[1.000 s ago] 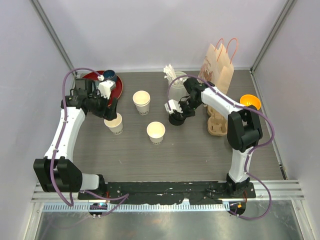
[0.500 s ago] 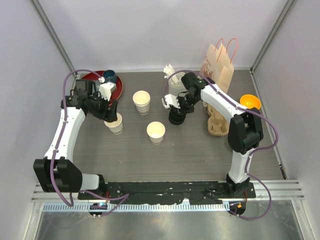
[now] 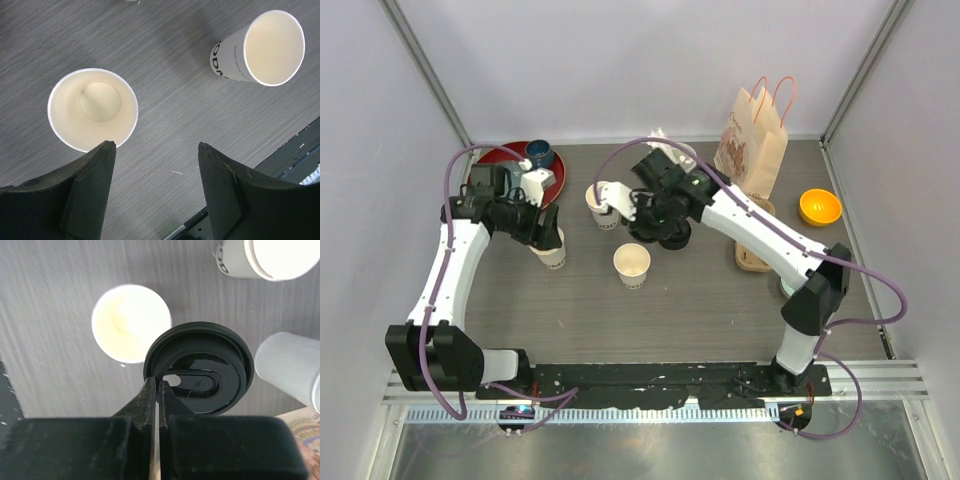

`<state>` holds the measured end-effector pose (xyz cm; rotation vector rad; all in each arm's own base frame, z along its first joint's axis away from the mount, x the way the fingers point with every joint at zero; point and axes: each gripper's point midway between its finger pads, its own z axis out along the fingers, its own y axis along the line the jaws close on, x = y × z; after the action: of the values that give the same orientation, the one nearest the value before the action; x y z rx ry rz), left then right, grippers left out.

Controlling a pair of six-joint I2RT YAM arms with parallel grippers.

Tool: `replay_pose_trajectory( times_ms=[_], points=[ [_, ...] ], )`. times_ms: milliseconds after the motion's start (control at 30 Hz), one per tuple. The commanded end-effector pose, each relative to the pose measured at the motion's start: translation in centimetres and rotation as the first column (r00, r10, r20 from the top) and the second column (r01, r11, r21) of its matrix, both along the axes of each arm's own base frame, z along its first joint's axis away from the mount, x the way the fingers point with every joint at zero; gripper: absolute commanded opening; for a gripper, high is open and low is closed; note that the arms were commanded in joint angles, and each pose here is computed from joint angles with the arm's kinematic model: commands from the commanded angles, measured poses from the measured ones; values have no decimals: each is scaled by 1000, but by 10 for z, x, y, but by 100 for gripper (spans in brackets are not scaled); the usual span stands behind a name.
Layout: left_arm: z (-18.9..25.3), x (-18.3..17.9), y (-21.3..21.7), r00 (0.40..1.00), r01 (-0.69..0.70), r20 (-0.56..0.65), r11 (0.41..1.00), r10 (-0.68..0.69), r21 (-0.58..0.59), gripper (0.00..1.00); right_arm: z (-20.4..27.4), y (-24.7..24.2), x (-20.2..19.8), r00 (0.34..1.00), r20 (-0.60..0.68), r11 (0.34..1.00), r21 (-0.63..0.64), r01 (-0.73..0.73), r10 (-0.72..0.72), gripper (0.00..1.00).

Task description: Pack the takeout coffee

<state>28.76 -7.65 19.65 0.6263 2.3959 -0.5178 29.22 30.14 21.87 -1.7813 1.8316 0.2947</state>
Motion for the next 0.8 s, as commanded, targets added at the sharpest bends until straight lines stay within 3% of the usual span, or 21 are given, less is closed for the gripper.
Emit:
replay_pose_trajectory(
  times_ms=[0,400,767],
  points=[
    [3,-4,-6,1000,5,5,999,-5,-46,70,-4,16,-22,961,-123,968,-57,243,-249,1],
    [-5,-10,-2,1000,-8,4,1000,8,-27,70,-14,62,-47,829,-304,876,-50,479,-470,1],
    [-7,-10,-1,1000,-9,3,1000,9,-22,70,-35,79,-54,796,-350,861,-70,503,-494,1]
  ],
)
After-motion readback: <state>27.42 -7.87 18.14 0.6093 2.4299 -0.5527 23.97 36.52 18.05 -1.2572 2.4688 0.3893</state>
